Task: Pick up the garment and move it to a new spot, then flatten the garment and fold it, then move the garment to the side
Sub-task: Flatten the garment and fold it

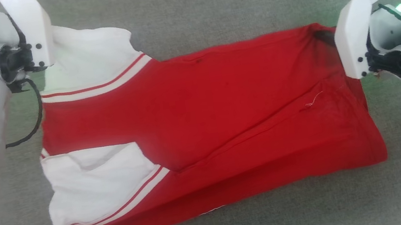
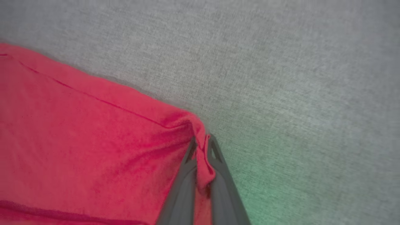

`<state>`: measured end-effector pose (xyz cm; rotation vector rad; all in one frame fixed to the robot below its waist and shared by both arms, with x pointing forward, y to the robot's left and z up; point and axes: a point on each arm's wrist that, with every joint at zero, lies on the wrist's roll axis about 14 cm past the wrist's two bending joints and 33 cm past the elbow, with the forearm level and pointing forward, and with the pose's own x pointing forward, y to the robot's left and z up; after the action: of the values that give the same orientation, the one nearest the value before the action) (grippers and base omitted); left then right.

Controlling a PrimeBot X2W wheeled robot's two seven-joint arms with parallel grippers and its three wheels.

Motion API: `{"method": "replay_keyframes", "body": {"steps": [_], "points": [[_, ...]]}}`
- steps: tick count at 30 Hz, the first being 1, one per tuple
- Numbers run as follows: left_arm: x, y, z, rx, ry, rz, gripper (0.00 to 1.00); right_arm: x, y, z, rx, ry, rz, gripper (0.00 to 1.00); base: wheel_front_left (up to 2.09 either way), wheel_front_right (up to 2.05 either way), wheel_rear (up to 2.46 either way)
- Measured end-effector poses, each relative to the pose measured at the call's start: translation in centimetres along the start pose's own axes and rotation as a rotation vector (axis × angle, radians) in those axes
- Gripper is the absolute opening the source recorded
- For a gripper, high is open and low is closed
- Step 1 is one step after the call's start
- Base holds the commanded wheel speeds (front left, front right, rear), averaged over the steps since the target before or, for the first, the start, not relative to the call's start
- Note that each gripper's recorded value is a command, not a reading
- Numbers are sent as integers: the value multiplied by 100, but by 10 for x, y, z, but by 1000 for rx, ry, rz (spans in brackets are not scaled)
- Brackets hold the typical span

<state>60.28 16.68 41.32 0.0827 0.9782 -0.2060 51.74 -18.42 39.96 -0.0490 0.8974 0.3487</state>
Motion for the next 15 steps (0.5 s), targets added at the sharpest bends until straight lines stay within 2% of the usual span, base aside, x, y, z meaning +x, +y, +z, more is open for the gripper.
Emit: {"method": "replay_keyframes", "body": {"steps": [7,15], "points": [[-40,6,14,28,-52,14,0,-22,9,19,-32,-82,18,0,0,0,0],[-81,11,6,70,-72,38,0,-50,20,27,-51,-140,39,0,0,0,0]]}}
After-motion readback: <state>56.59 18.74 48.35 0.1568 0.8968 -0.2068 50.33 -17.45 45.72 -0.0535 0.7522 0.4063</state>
